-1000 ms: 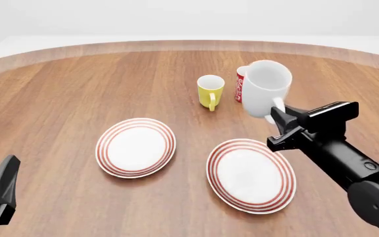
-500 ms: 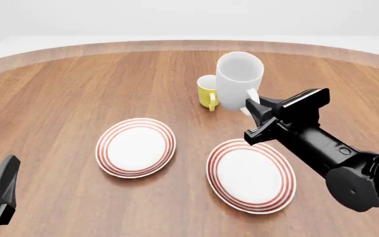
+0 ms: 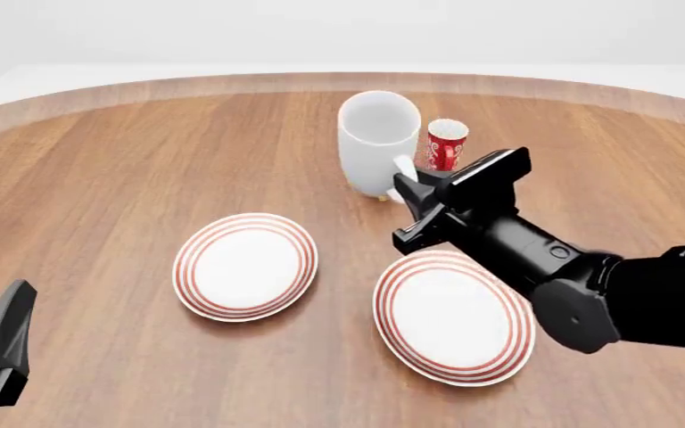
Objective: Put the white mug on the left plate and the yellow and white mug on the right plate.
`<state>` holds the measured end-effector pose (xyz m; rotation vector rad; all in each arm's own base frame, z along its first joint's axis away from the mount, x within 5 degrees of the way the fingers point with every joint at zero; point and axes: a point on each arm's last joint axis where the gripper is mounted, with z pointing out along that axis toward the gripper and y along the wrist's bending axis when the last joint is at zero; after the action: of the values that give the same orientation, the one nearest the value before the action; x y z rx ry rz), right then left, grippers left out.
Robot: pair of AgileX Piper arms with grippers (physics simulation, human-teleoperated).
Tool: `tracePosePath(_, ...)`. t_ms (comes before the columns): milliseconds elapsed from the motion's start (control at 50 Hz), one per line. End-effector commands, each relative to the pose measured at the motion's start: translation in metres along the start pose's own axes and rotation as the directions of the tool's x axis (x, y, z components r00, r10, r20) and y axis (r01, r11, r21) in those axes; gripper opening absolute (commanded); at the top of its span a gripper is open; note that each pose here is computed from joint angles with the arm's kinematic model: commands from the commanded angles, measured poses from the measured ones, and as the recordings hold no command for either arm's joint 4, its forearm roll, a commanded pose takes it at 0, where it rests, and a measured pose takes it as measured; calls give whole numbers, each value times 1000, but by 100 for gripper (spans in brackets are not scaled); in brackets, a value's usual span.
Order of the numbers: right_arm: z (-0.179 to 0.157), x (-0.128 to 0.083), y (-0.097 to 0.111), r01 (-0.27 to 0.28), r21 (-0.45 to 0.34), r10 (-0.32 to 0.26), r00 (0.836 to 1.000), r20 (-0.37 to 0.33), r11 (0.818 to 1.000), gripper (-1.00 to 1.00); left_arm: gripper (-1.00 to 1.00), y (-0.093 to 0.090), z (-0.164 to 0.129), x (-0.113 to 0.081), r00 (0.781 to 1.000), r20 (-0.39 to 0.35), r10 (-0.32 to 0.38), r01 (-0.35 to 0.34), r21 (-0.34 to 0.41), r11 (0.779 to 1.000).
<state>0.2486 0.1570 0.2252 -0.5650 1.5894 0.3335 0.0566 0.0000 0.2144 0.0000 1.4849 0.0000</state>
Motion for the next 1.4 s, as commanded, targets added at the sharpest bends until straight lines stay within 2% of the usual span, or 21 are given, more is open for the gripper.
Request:
tracePosePath(20, 17, -1, 17, 1, -55, -1, 1000, 4, 999, -100, 100, 0, 0, 0, 1000, 0, 0, 0, 0, 1000)
tracePosePath(80, 20, 0, 27, 4, -87, -4, 1000, 1, 996, -100, 100, 0, 0, 0, 1000, 0, 0, 0, 0, 1000)
tracePosePath(480, 40, 7, 60, 15, -176, -18, 1000, -18, 984, -100, 100, 0, 0, 0, 1000, 0, 0, 0, 0, 1000)
tracePosePath(900, 67, 15, 83, 18, -224, -26, 999, -33, 974, -100, 100, 0, 0, 0, 1000, 0, 0, 0, 0, 1000)
tracePosePath(1400, 89, 42, 111, -17, -275, -6, 996, -83, 961, -100, 100, 0, 0, 0, 1000, 0, 0, 0, 0, 1000)
